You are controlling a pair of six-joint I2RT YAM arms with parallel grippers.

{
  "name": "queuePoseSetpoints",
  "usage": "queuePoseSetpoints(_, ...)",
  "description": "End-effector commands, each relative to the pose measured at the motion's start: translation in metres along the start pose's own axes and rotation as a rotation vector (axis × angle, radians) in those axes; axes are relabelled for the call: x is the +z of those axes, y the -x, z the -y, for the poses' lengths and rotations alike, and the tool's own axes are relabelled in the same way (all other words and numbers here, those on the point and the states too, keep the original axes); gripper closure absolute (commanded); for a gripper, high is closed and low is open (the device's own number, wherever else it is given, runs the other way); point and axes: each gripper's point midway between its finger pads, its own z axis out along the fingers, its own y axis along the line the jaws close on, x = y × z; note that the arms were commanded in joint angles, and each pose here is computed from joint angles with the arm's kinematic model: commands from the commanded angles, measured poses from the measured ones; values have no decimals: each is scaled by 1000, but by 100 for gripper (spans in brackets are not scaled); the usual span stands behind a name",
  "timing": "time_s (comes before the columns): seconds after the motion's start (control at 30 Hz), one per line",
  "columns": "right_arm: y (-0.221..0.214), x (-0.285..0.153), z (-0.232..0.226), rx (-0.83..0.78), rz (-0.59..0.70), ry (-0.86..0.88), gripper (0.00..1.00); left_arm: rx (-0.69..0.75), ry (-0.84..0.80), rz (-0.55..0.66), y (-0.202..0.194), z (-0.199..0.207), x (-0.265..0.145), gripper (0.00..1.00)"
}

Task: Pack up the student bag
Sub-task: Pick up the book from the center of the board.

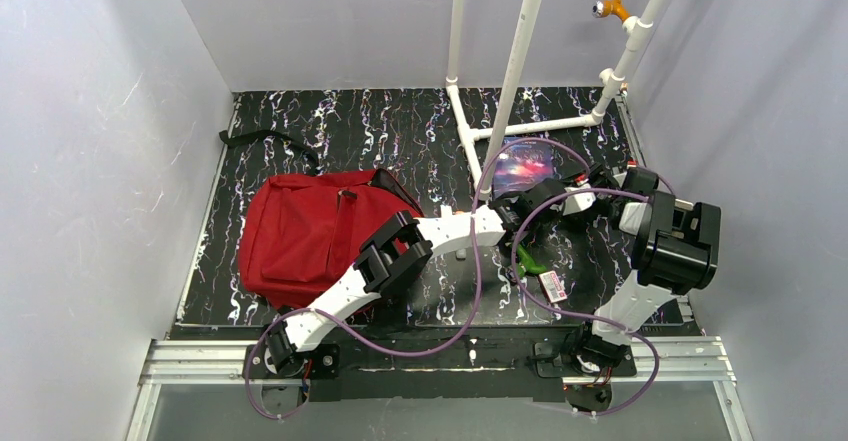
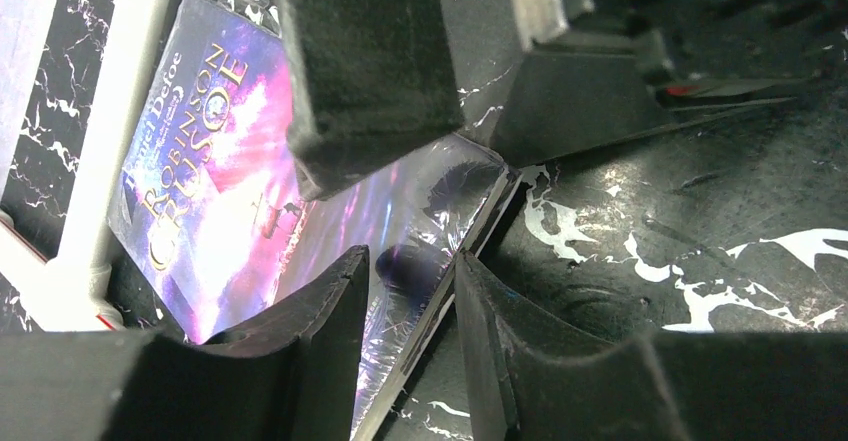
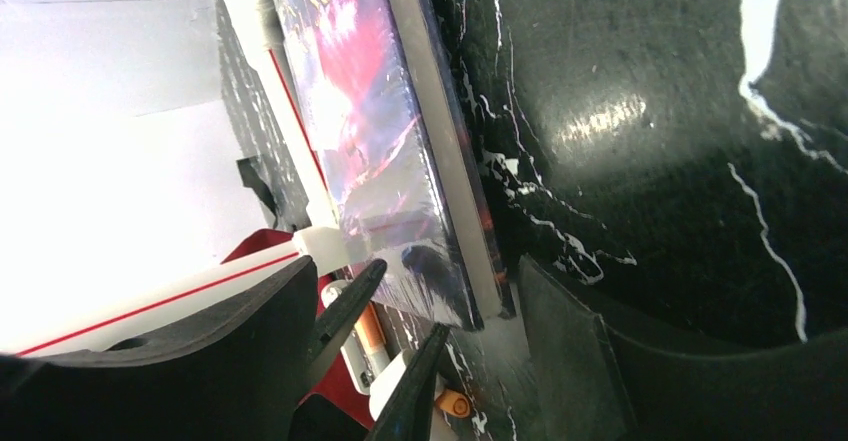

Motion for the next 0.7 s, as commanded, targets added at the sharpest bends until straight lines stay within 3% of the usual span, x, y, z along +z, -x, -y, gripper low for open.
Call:
queuePoseSetpoints(0.0,-3,10,-21,18,-27,122,23,-69,163,103,56,-77,-42,65)
queuePoseSetpoints(0.23,-1,26,-37,36,-25,191,35,-86,144,109,57,-75,-45,64)
queuePoseSetpoints(0.33,-2,25,-42,44,-20,232,47,-108,123,109,55,-72,-50,56)
queuePoseSetpoints(0.5,-4,22,-45,25,-21,247,76,-188,23,114,52,-56,-69,39)
queuePoseSetpoints(0.67,-9,16,-44,4,-35,201,84,-240,-106,112,47,-31,-97,32)
